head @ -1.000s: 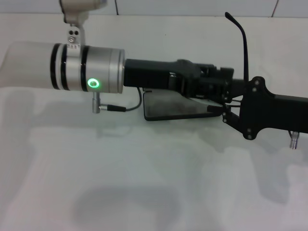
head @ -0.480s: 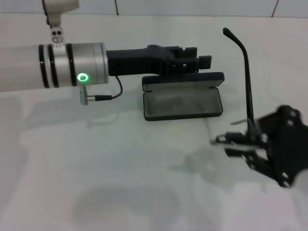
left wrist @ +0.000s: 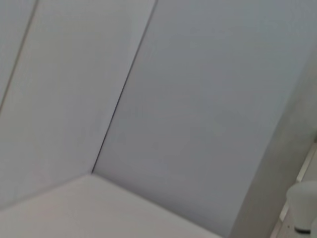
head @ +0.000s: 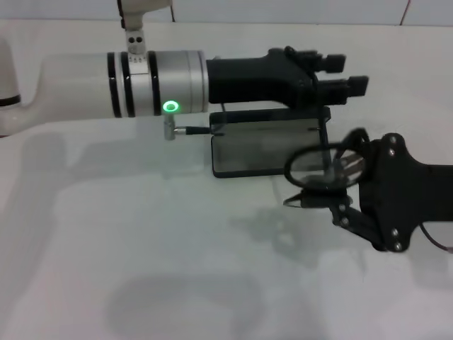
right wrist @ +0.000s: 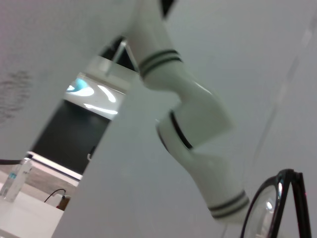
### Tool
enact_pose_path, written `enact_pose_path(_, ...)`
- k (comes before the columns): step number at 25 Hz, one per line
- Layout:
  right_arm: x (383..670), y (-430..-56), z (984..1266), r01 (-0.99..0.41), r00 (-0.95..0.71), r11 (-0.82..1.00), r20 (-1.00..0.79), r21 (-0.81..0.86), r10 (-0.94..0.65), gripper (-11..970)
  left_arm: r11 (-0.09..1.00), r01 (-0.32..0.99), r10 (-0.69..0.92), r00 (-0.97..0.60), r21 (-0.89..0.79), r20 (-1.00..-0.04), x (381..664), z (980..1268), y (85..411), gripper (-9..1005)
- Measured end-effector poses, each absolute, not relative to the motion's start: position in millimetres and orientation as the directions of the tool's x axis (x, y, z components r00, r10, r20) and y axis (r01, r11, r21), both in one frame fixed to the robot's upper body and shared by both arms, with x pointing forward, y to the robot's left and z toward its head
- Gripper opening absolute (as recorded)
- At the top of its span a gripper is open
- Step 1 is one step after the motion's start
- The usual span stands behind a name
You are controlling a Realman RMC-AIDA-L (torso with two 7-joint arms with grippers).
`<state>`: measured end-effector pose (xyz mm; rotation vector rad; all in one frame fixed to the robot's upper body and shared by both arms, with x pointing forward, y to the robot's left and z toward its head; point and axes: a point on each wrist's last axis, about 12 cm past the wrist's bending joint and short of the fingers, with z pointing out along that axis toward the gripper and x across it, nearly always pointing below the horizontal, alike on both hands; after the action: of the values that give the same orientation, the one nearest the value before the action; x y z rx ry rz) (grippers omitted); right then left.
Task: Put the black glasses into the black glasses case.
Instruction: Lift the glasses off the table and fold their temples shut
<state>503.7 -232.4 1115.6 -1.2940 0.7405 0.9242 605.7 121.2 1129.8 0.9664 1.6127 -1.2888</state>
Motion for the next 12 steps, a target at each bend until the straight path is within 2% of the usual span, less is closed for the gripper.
enact_pose_path(6, 512, -232, 1104, -0.936, 0.349, 0.082, -0.935, -0.343, 0.070, 107, 0.173, 0.947, -0.031, -0.271, -0.272, -0.962, 603, 1134, 129, 644)
enact_pose_path(12, 519, -235, 1101, -0.958, 0.267, 0.119, -0.963, -0.263, 0.027, 106, 0.143, 0.964, -0.006, -0.228, -0.227, -0.974, 598, 1132, 130, 644)
